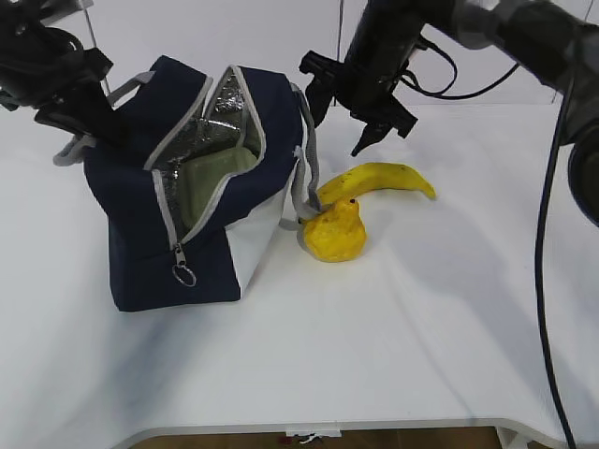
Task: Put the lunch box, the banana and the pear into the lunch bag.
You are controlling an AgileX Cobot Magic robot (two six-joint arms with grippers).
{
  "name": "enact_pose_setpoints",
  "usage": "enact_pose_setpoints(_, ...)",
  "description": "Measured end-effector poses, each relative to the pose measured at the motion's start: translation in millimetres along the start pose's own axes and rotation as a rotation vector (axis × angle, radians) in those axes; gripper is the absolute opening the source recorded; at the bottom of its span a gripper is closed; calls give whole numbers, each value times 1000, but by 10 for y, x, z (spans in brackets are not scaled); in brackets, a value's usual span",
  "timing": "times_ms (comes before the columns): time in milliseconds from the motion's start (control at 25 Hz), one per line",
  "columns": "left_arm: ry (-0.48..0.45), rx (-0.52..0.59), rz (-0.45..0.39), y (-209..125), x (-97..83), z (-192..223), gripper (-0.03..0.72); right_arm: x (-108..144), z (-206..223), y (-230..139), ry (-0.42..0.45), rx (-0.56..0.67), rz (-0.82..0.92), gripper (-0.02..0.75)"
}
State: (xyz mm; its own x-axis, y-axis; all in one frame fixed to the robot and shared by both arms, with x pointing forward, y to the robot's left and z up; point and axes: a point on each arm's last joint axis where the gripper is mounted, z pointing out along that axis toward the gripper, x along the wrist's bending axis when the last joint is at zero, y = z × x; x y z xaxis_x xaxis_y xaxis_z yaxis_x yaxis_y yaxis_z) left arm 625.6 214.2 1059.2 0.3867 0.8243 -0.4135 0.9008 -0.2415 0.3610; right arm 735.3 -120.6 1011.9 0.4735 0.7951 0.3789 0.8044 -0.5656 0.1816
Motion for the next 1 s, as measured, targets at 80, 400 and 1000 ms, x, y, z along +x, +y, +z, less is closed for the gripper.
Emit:
enact_pose_setpoints(80,2,1,1,-1,2,0,-7,-7,34,-4,-4,6,11,561)
enact_pose_setpoints(400,3,1,1,-1,2,0,-7,-13,67,-7,-8,11,37,561)
enact_pose_setpoints(1000,8,3,3,-3,7,0,-7,-142,264,-56,-86,40,34,561)
